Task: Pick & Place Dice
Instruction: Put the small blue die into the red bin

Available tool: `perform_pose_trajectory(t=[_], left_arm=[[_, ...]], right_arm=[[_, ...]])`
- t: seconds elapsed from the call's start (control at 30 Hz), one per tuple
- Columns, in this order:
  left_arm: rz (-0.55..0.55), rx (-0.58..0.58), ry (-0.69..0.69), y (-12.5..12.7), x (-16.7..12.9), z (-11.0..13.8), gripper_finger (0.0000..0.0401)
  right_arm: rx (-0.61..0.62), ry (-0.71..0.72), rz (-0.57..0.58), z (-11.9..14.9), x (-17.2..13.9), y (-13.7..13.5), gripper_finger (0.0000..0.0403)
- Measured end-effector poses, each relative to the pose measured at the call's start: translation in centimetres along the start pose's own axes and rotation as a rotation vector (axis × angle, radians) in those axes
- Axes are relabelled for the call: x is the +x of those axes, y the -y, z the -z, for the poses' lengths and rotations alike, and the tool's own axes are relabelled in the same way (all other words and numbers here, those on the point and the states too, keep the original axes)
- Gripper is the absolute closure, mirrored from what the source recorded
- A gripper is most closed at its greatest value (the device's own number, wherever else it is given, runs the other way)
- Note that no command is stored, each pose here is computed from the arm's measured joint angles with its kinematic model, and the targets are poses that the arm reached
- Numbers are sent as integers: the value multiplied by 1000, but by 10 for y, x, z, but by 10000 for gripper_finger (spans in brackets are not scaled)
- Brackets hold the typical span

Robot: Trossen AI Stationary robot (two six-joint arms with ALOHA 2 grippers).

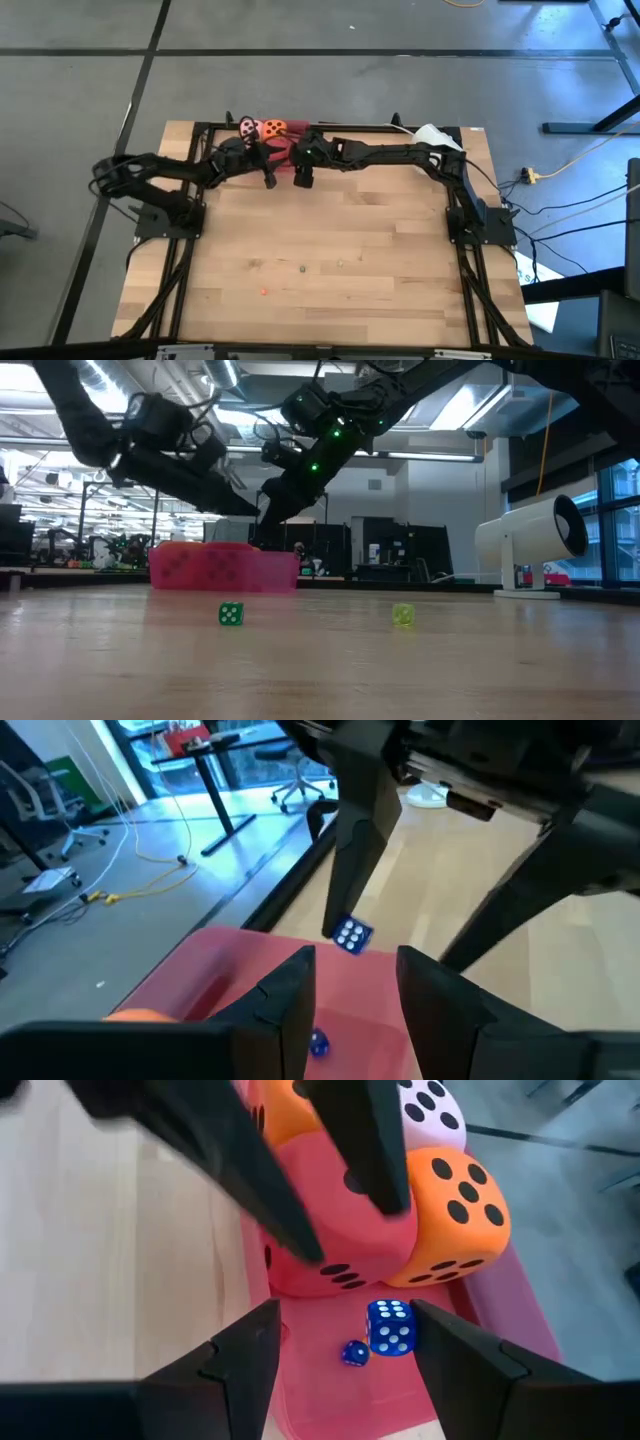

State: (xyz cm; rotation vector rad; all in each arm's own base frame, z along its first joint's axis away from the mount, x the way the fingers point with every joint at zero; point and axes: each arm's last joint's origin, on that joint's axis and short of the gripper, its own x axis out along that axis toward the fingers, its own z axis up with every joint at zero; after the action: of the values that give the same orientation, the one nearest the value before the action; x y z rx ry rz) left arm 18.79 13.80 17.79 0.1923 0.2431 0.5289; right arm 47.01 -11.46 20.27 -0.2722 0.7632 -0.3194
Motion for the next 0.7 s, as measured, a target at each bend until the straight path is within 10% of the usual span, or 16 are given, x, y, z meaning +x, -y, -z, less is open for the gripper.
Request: perform_pose_trajectory(t=[0.7], left_arm=[[-88, -11, -6, -4, 54, 14, 265]], right_arm=[[108, 74, -191, 10, 7, 37, 183]])
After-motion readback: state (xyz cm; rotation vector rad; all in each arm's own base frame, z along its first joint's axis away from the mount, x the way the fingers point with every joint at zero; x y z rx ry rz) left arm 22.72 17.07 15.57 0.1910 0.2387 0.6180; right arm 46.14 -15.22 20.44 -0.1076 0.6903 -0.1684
